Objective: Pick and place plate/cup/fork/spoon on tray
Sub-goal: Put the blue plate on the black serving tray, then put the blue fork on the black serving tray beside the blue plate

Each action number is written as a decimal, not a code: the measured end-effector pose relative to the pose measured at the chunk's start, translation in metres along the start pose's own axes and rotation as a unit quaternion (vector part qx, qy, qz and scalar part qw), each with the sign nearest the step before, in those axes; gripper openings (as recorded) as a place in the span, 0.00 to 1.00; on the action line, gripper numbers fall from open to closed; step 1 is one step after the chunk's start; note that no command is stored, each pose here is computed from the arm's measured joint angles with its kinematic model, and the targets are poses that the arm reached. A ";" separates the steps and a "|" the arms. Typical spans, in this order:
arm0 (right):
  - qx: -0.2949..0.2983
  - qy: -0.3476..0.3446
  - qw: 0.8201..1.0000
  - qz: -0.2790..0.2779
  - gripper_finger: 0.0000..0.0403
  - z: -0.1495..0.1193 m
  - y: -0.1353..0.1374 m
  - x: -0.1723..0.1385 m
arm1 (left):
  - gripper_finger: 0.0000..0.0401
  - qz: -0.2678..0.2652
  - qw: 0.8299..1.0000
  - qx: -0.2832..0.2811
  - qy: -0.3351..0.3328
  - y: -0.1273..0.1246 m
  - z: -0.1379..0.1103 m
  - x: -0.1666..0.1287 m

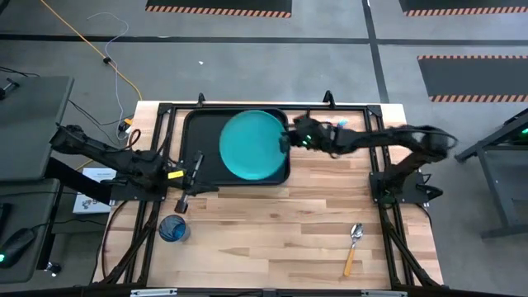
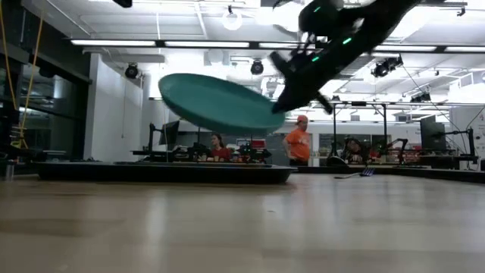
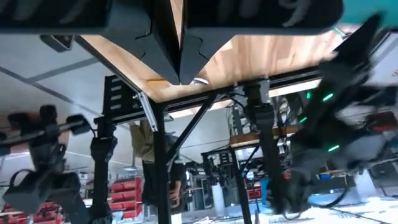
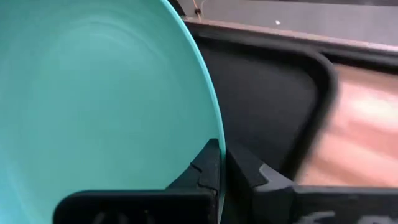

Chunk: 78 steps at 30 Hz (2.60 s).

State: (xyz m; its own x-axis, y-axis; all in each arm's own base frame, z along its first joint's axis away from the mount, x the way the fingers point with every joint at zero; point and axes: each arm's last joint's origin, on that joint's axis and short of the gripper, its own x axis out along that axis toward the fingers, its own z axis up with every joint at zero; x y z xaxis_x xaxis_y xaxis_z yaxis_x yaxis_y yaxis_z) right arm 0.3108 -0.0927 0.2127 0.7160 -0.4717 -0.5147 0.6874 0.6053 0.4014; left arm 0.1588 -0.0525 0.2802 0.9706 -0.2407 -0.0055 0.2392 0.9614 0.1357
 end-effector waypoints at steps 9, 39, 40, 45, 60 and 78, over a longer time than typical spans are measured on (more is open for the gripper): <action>-0.005 0.055 0.998 0.013 0.00 0.009 0.012 0.084 | 0.00 -0.008 1.000 0.000 -0.004 -0.006 0.002 -0.002; 0.000 0.052 0.998 -0.044 0.22 0.013 0.012 0.111 | 0.00 -0.006 1.000 -0.001 0.000 -0.009 0.001 -0.003; -0.001 0.049 0.998 -0.049 0.25 0.013 0.012 0.111 | 0.00 -0.006 1.000 -0.001 0.000 -0.009 0.001 -0.003; -0.030 0.051 0.997 -0.052 0.39 0.013 0.011 0.111 | 0.00 -0.006 1.000 -0.001 0.000 -0.009 0.001 -0.003; -0.174 0.132 0.949 -0.226 0.57 0.024 0.009 0.032 | 0.00 -0.006 1.000 -0.002 0.025 -0.009 -0.004 -0.003; 0.072 -0.005 0.912 -0.404 0.57 -0.067 -0.069 -0.029 | 0.00 0.004 1.000 -0.019 0.024 -0.009 -0.003 -0.003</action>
State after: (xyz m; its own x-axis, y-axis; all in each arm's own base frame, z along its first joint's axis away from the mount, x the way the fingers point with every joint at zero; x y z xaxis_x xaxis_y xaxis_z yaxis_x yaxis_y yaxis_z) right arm 0.2345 -0.0778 0.1487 -0.0297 -0.7327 -0.6799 0.9994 -0.0322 -0.0090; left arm 0.1541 -0.0599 0.2756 0.9724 -0.2275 -0.0525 0.2317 0.9678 0.0982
